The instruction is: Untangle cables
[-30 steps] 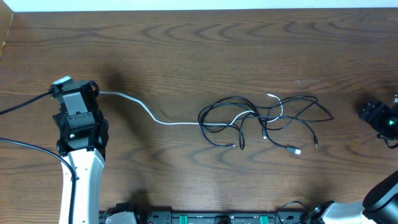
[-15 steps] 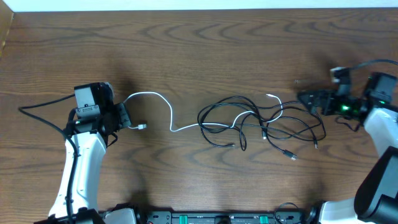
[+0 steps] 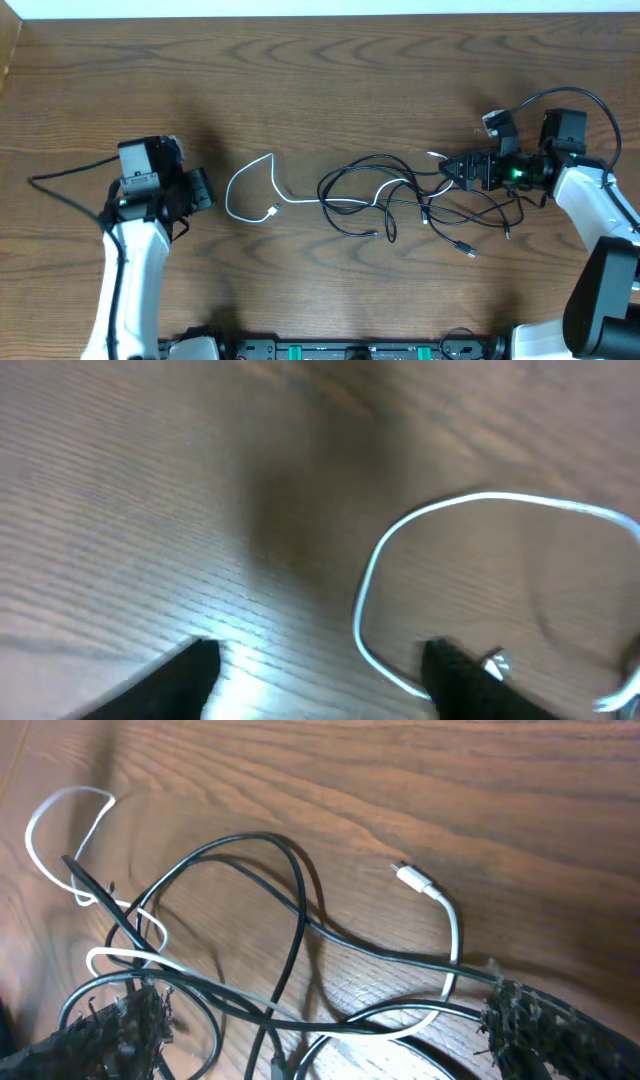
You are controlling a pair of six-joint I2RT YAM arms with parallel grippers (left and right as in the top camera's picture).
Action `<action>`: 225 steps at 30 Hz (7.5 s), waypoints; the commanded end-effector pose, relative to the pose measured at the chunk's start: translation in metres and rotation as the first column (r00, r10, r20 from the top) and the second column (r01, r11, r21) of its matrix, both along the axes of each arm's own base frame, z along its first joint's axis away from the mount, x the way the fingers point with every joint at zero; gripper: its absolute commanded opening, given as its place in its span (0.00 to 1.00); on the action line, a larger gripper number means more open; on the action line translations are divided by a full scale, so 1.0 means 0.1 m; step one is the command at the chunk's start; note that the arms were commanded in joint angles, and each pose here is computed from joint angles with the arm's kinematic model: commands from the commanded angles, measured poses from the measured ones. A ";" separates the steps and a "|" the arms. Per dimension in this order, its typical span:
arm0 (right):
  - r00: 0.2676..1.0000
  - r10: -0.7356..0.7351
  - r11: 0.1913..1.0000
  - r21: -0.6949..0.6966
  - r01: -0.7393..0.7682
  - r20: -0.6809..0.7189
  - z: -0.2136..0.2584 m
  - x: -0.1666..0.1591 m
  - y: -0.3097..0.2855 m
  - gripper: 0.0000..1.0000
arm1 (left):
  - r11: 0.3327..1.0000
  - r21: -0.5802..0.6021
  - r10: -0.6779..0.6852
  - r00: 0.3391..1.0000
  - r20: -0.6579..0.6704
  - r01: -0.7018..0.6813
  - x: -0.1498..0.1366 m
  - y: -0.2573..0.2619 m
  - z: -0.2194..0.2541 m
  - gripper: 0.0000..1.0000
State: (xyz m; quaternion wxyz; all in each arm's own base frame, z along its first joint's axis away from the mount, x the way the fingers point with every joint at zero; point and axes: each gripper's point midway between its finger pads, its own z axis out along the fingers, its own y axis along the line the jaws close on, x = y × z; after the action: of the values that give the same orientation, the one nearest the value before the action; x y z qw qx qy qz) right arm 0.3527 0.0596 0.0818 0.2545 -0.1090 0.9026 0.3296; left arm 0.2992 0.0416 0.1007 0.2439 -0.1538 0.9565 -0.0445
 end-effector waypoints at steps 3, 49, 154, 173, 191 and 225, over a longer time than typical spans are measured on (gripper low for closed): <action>0.999 0.034 0.999 -0.005 -0.034 0.026 0.04 0.00 0.06 0.99 | 0.993 -0.044 -0.101 0.989 0.109 0.107 -0.08 -0.42 0.35 0.87; 0.998 0.056 0.998 0.036 -0.056 0.012 0.08 -0.01 0.25 0.99 | 0.994 -0.072 -0.084 0.996 -0.017 0.083 0.28 -1.57 -0.52 0.48; 0.964 0.210 0.971 0.077 -0.224 0.164 0.36 0.09 1.25 0.99 | 0.690 0.546 0.316 0.876 0.365 -0.476 -0.34 0.98 1.18 0.08; 0.998 -0.066 0.875 -0.481 0.059 0.003 -0.56 0.15 0.59 0.17 | 0.679 0.553 0.322 0.873 0.367 -0.483 -0.35 1.00 1.19 0.07; 0.708 -0.703 0.438 -0.742 0.508 0.069 -0.61 -0.10 -1.94 0.01 | 0.478 0.554 0.569 0.721 0.395 -0.681 -0.87 1.67 1.23 0.07; 0.357 -0.917 0.200 -0.571 0.796 0.176 -0.43 -0.55 -3.42 0.01 | -0.174 0.439 0.882 0.059 0.468 -0.882 -2.71 2.67 1.20 0.07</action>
State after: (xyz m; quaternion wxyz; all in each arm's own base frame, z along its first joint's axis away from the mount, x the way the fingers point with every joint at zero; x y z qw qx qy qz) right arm 0.2955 -0.2771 0.0362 0.2439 0.3687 0.8850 -0.1461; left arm 0.0507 0.3044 0.2278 0.2661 -0.6482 0.5506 0.4536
